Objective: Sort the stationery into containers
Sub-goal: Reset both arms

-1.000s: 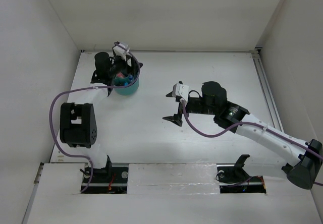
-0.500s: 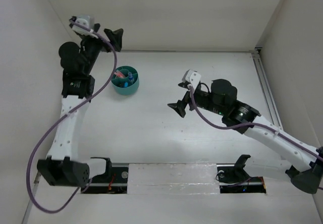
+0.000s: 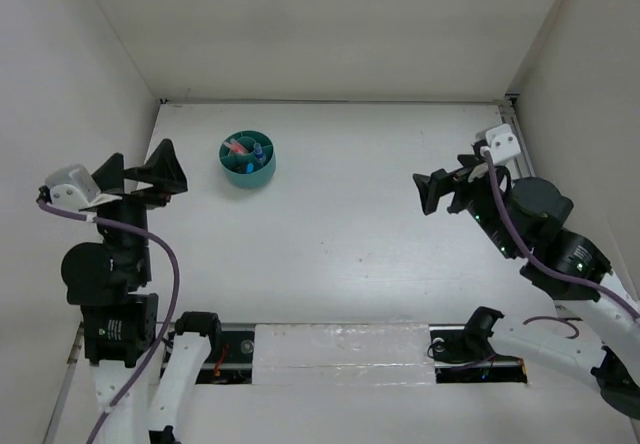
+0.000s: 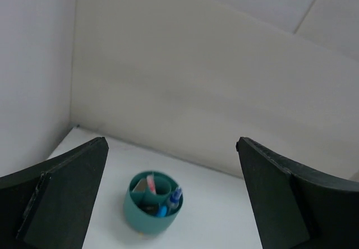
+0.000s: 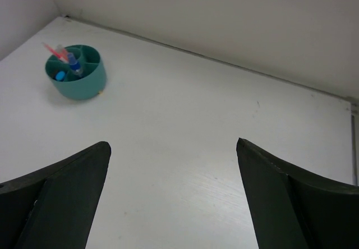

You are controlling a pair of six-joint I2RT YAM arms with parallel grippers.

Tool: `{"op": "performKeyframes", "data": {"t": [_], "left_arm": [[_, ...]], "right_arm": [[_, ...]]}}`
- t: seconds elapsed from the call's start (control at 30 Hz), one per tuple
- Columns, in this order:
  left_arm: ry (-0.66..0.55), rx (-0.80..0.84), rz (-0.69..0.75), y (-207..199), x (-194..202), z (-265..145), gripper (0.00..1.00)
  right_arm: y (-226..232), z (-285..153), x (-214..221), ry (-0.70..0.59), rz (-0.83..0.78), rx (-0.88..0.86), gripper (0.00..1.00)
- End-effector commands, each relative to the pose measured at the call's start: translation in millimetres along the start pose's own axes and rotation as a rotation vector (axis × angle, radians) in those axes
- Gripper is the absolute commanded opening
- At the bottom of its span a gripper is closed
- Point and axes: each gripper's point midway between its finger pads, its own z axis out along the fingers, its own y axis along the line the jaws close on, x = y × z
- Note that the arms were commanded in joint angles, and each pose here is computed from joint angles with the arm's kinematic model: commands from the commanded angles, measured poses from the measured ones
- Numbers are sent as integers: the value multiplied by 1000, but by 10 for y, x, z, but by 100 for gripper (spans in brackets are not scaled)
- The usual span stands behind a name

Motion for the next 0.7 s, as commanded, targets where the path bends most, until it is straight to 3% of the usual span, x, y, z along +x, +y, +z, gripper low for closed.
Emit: {"op": "performKeyframes", "data": {"t": [0.0, 0.27, 0.33, 0.67], "left_arm": [[158, -133, -27, 327, 624, -103, 99], [221, -129, -15, 520, 1053, -656, 99], [183, -154, -16, 591, 1017, -734, 99], [195, -119, -10, 542, 1072, -716, 99]], "right_arm": [[-382, -262, -35, 15, 61, 172, 100], [-561, -623, 100, 1, 88, 183, 100], [-588, -652, 130, -3, 101, 193, 100], [-630, -716, 148, -31, 126, 201, 100]]}}
